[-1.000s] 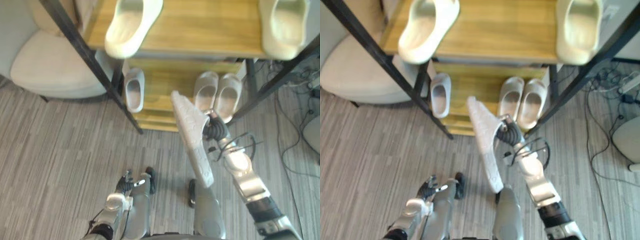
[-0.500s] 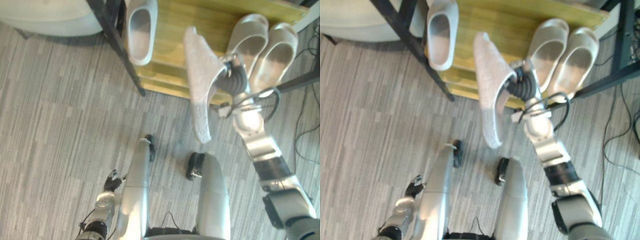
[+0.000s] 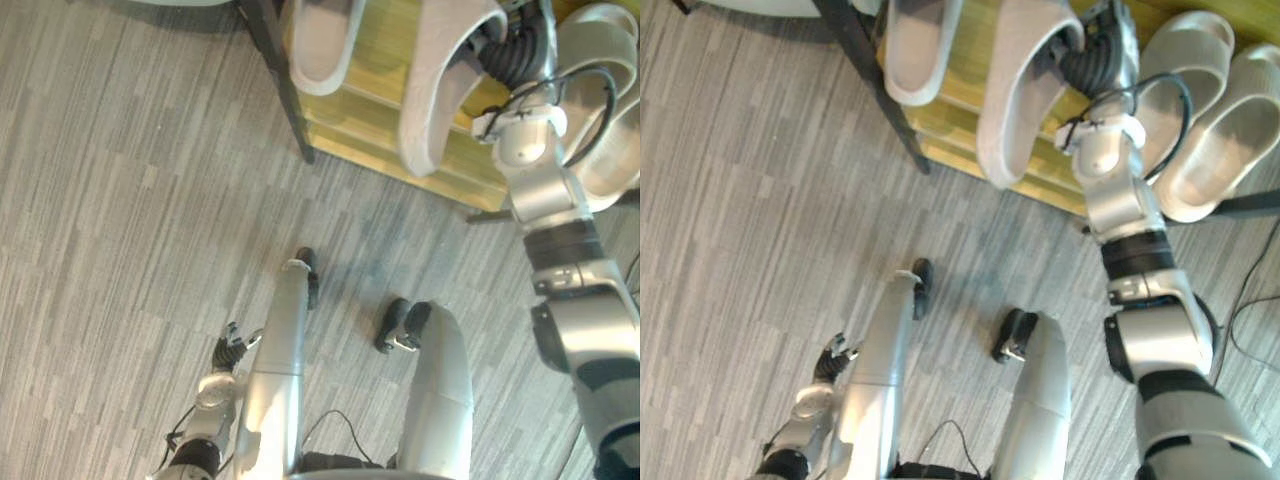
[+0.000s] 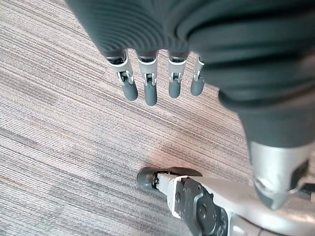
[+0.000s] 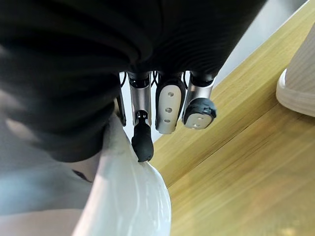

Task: Organize the slippers on the shoe rack

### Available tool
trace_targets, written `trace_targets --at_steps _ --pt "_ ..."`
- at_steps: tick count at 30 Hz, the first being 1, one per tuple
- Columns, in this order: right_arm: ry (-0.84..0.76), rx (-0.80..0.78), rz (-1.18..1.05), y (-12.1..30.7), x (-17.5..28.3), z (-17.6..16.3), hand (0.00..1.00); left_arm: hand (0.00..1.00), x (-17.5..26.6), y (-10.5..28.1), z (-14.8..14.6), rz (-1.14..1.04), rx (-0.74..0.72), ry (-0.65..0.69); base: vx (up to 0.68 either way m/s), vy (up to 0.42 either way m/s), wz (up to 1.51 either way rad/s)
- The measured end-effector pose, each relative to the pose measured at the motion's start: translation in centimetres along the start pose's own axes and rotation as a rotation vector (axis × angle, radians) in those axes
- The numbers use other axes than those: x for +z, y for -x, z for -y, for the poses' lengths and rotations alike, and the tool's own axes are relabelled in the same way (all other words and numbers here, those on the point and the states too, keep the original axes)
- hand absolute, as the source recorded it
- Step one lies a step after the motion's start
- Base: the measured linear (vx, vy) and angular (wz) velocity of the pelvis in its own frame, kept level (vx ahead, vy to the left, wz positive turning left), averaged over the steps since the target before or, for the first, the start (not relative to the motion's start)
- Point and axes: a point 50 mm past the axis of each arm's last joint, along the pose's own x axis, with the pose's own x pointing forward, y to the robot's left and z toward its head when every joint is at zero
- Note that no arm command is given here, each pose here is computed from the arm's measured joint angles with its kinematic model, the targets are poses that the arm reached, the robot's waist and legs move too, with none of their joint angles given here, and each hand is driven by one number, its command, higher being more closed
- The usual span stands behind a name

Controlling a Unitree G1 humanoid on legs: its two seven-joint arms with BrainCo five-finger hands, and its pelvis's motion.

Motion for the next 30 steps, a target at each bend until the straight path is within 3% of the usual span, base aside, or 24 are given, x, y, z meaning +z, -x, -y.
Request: trace_targets --at_steps 12,13,20,30 --pt "0.144 -0.040 -0.126 -1.1 -1.4 -0.2 1.00 0.00 0.3 -0.1 0.5 0.003 0.037 0.034 -0.02 -0.051 0.10" --pt "0.147 -0.044 -0.128 -1.2 -1.4 -0.1 0.00 0.00 0.2 -0.1 0.5 0.003 0.042 0.037 -0.02 -0.042 0.04" --pt "0.269 -0.079 -0.118 -1.7 -1.1 0.3 0.00 0.00 0.7 -0.2 0.8 0.021 0.046 0.044 -0.01 -0.032 0.04" --pt "0.262 -0.110 -0.125 -1.8 -1.0 0.6 0.00 0.00 0.8 -0.3 0.9 0.024 0.048 0.060 0.00 0.000 0.00"
